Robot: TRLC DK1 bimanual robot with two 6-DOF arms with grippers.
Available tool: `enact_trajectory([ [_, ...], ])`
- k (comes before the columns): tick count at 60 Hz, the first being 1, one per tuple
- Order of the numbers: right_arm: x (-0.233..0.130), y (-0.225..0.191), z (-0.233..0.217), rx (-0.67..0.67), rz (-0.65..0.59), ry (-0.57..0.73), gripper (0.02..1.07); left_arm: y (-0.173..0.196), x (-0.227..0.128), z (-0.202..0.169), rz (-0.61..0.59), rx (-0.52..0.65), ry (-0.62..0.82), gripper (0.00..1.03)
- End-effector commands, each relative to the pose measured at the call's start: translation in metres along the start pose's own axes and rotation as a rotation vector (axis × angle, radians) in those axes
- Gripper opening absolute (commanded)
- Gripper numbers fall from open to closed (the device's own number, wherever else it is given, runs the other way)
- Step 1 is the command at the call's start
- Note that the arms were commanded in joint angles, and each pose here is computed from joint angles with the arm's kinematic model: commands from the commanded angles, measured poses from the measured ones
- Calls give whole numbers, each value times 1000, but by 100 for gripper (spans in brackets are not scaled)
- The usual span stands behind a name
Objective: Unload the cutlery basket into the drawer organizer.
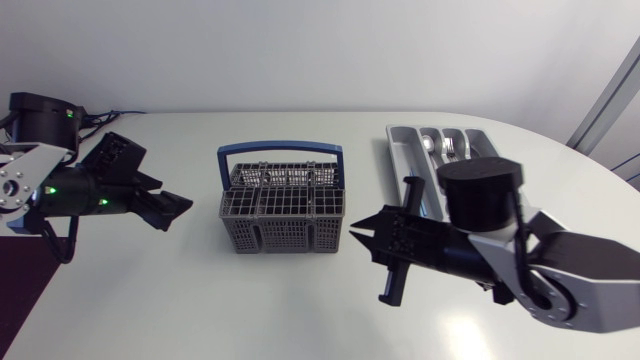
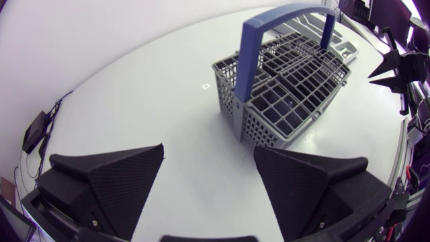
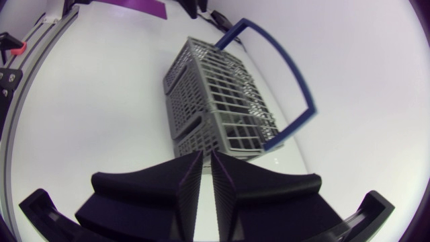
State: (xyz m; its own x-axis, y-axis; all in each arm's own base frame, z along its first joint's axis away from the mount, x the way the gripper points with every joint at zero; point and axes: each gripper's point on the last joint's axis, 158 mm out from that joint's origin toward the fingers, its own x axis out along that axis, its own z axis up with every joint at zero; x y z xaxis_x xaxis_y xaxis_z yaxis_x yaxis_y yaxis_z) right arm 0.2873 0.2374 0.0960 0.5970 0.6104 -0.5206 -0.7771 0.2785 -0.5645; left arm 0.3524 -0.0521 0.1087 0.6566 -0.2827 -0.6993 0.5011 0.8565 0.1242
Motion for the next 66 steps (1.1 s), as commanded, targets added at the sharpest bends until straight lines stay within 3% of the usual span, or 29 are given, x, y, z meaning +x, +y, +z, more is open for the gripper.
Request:
enact_trajectory([
  [1, -21, -16, -3, 50, -82, 0, 27, 1, -7, -8, -1, -17, -5, 97],
  [9, -49, -42, -9, 104, -214, 2, 34, 2, -15, -7, 13, -29, -32, 98],
  [12, -59, -51, -12, 124, -265, 2, 41, 2, -19, -4, 21, -27, -46, 98],
  [18, -84, -70, -23, 168, -369, 3, 65, 3, -28, 1, 41, -40, -79, 98],
  [23, -101, -81, -30, 199, -429, 6, 103, 4, -34, 4, 56, -46, -105, 98],
  [55, -179, -120, -92, 512, -754, 67, 103, 16, -52, -7, 110, -209, -171, 98],
  [66, -191, -121, -112, 585, -818, 74, 103, 23, -68, -1, 177, -189, -268, 98],
])
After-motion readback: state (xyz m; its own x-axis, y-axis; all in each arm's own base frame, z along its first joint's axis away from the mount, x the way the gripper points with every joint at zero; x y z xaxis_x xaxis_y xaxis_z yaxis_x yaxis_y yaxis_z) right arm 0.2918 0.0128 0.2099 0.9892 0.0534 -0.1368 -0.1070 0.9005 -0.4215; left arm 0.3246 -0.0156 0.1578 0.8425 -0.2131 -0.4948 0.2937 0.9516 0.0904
